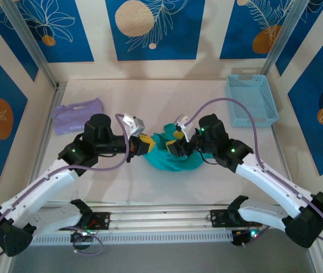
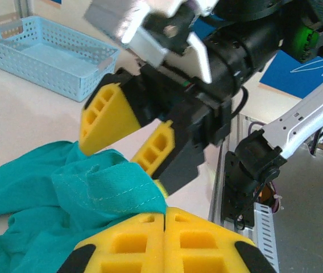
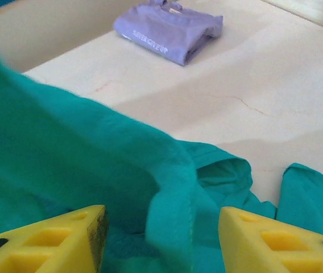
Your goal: Fold the inside-out t-shirt
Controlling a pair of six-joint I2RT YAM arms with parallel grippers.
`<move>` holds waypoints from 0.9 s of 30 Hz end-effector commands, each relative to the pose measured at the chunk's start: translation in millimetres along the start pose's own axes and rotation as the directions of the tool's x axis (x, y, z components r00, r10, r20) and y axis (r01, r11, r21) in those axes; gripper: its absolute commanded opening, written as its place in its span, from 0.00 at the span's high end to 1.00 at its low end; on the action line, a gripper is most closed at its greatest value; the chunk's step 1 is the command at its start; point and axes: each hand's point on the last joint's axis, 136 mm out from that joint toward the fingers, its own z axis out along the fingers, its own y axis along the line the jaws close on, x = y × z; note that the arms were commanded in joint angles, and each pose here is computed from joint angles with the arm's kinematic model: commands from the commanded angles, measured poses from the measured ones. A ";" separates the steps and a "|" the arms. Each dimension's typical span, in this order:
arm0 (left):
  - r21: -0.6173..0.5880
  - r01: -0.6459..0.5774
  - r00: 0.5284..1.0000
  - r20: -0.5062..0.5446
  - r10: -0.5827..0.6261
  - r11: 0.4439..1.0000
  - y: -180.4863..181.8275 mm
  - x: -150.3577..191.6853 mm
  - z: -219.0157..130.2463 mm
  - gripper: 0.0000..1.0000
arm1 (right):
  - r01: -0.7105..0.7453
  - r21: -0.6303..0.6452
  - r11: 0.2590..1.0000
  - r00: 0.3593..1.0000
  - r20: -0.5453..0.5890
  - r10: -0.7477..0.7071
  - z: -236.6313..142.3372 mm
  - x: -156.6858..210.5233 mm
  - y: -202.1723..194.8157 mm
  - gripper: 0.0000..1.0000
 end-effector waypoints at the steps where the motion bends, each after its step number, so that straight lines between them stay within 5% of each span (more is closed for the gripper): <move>1: 0.030 -0.044 0.999 0.014 0.044 0.999 -7.3 -11.3 -4.6 1.00 | 0.048 0.007 0.999 0.999 0.015 -0.048 4.8 -17.8 -0.5 0.45; 3: 0.024 -0.040 0.999 0.011 0.040 0.999 -6.1 -10.5 -4.3 1.00 | 0.033 -0.019 0.999 0.999 -0.001 -0.033 14.4 -19.3 1.2 0.48; 6: -0.045 -0.023 1.000 0.000 0.023 0.999 6.3 -4.0 -4.3 1.00 | -0.021 -0.056 0.998 1.000 0.014 0.022 19.2 -28.5 4.9 0.80; 10: -0.389 0.071 0.997 0.000 -0.077 0.919 64.6 16.1 -19.2 1.00 | -0.119 -0.233 0.965 0.985 0.095 0.145 0.5 -47.8 29.4 1.00; 14: -0.609 0.145 0.986 0.025 -0.164 0.780 104.6 38.0 -39.1 1.00 | -0.209 -0.385 0.899 0.953 0.123 0.275 -4.1 -55.8 50.1 1.00; 21: -0.649 0.264 0.945 0.028 -0.324 0.714 108.6 66.2 -44.4 0.76 | -0.322 -0.352 0.879 0.908 0.148 0.392 13.5 -57.8 49.7 1.00; 27: -0.525 0.442 0.877 0.080 -0.474 0.728 83.5 72.2 -32.7 0.54 | -0.327 -0.272 0.905 0.909 0.172 0.380 28.1 -53.1 45.9 1.00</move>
